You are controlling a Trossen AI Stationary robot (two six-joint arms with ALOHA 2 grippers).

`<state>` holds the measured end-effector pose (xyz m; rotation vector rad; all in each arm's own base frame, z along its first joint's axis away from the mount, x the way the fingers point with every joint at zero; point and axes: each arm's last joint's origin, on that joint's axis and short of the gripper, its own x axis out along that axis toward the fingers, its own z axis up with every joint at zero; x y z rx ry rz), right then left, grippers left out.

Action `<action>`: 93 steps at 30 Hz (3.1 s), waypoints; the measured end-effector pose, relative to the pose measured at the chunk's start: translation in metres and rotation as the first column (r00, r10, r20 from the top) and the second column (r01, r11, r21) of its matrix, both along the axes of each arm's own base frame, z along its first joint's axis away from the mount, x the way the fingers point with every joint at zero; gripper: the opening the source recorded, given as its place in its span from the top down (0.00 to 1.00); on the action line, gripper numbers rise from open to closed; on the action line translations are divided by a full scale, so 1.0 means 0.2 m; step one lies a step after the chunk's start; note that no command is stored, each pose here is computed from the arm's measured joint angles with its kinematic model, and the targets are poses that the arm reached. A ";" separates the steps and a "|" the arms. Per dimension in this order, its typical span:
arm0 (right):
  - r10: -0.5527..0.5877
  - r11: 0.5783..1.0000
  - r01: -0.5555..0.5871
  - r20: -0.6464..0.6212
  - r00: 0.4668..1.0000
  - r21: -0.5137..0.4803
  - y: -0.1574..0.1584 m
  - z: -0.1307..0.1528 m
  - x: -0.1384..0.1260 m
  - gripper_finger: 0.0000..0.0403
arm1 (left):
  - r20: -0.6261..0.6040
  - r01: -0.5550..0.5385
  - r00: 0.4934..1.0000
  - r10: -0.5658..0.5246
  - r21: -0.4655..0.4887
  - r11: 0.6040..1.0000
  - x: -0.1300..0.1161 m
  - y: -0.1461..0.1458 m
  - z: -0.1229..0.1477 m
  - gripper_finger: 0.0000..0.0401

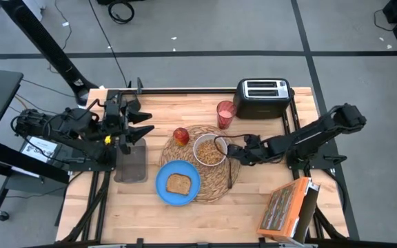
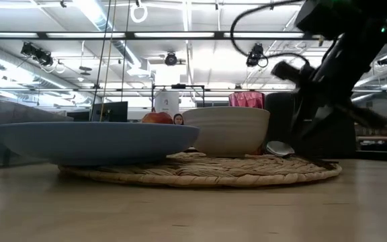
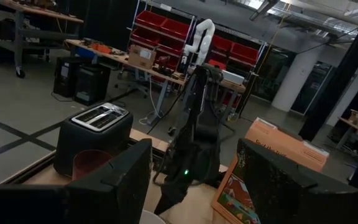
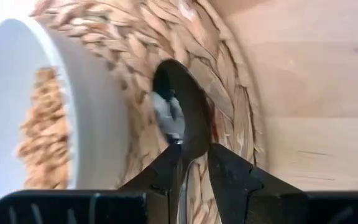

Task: Arrange a breakfast setting
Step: Return to Home Position

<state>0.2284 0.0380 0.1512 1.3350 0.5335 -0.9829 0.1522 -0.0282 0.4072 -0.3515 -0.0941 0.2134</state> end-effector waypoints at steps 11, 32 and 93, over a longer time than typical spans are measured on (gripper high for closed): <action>0.400 0.872 -0.342 0.108 0.910 -0.350 -0.11 0.44 -0.11 0.79 | -0.043 -0.011 0.999 0.017 0.143 0.990 0.00 0.00 -0.01 0.40; 0.884 -0.020 -0.055 -0.043 0.465 -0.998 -0.20 1.09 -0.50 0.98 | -0.127 -0.031 0.990 0.056 0.190 0.981 -0.12 0.12 -0.22 0.39; 0.761 0.056 -0.314 -0.163 0.628 -0.948 -0.19 0.06 -0.63 0.94 | -0.137 0.259 0.965 -0.224 0.366 0.894 -0.27 0.09 -1.20 0.39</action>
